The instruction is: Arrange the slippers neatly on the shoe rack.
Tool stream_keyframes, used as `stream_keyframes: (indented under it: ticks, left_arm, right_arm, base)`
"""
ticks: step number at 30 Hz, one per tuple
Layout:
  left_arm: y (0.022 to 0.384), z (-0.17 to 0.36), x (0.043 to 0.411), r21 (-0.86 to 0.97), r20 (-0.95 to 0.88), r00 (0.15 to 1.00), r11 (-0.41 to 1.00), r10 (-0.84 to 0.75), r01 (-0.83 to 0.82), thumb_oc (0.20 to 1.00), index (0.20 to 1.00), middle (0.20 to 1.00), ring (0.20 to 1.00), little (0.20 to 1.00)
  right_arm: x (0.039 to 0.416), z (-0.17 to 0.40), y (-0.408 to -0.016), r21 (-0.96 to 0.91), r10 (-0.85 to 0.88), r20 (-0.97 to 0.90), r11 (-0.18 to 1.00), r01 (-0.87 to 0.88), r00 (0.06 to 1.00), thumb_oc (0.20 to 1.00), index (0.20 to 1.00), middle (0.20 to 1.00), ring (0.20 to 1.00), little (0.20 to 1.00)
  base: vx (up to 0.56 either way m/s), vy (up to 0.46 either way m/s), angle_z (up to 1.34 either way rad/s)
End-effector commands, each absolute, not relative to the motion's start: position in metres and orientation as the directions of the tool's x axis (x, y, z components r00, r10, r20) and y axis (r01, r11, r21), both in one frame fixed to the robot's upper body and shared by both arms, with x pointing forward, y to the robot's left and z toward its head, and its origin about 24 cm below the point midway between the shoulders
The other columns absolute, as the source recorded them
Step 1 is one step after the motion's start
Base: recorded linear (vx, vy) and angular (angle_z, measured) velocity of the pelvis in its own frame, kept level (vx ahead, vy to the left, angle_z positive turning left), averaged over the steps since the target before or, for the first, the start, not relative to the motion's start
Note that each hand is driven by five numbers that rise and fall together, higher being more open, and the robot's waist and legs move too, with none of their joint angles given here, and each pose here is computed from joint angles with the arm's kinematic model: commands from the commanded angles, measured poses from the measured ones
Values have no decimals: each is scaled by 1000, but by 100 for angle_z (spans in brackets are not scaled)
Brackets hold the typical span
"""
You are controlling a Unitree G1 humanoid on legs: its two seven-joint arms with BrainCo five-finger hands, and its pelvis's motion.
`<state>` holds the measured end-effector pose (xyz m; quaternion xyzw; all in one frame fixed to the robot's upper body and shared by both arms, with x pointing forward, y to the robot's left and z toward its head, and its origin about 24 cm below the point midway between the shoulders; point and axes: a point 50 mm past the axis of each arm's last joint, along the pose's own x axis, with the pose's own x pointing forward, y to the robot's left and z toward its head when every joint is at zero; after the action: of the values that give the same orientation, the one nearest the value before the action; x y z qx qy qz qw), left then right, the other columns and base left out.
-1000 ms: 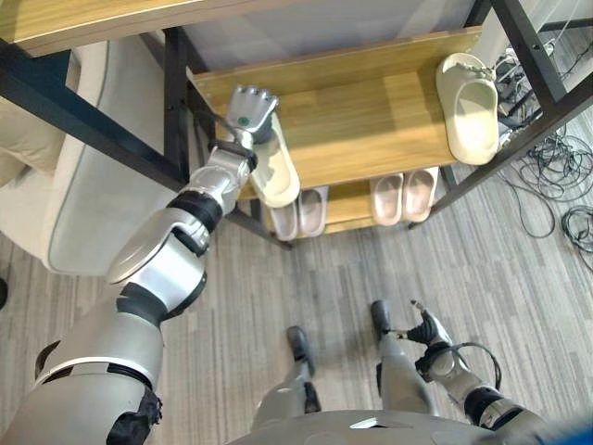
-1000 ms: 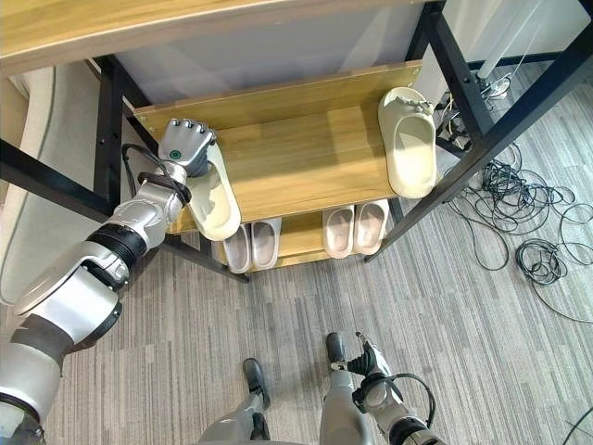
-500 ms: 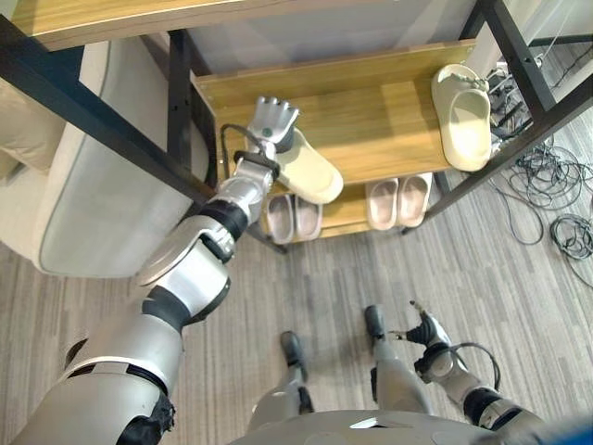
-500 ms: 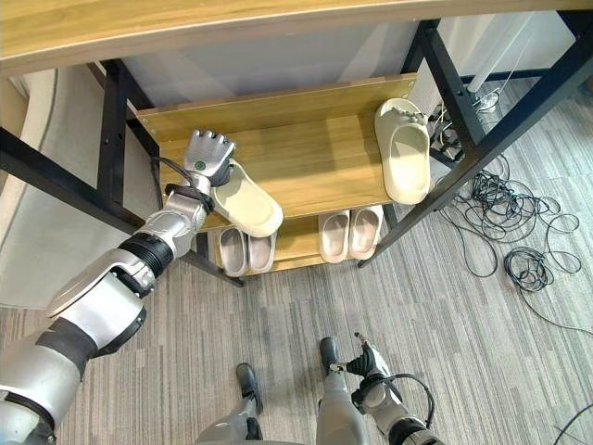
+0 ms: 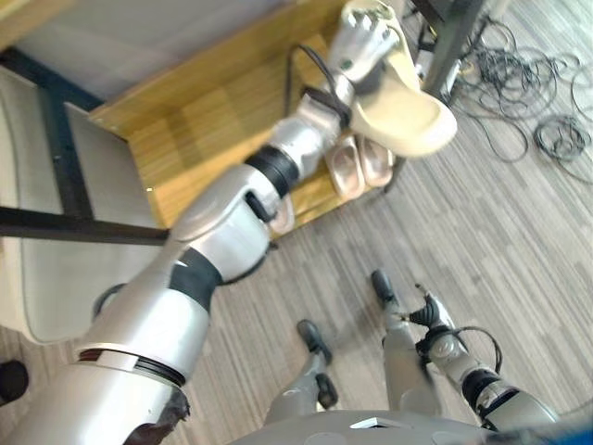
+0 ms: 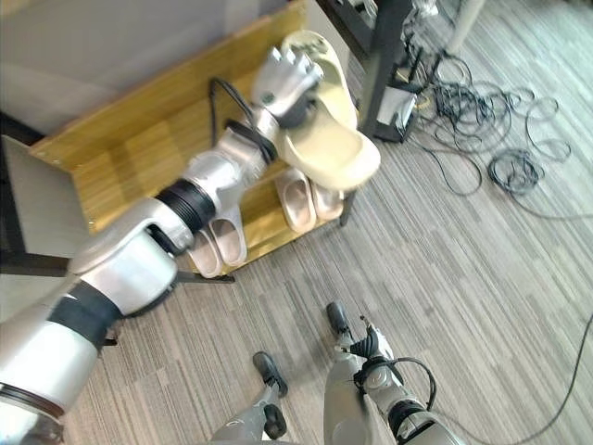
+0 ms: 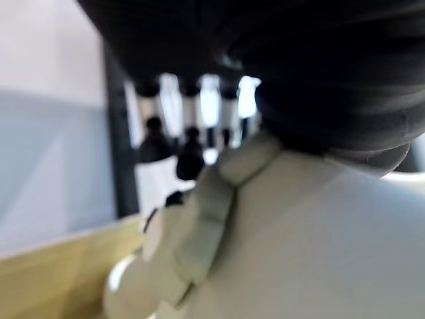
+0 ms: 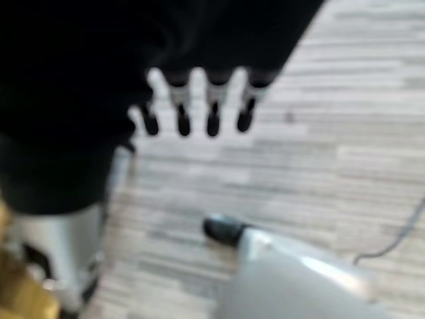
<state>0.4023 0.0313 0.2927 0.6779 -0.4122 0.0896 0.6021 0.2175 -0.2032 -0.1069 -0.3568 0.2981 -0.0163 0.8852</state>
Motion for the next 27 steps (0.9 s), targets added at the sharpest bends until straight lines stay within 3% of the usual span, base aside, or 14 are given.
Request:
stream_keyframes:
  ticks: [1, 10, 27]
  left_arm:
    - [53, 321, 408, 677, 664, 644, -60, -379, -733, 200, 200, 200, 200, 200]
    - [76, 336, 408, 553, 661, 610, -266, -437, -790, 200, 200, 200, 200, 200]
    - [97, 358, 403, 468, 715, 559, -306, -420, -829, 200, 200, 200, 200, 200]
  right_arm:
    - [223, -104, -202, -636, -250, -492, 757, -148, 834, 1000, 1000, 1000, 1000, 1000]
    - [213, -107, -211, -639, -260, -492, 756, -142, 831, 1000, 1000, 1000, 1000, 1000]
    - [204, -112, -212, -645, -236, -513, 741, -189, 825, 1000, 1000, 1000, 1000, 1000]
  base:
    - [36, -13, -19]
    - [39, -8, 5]
    - [5, -1, 2]
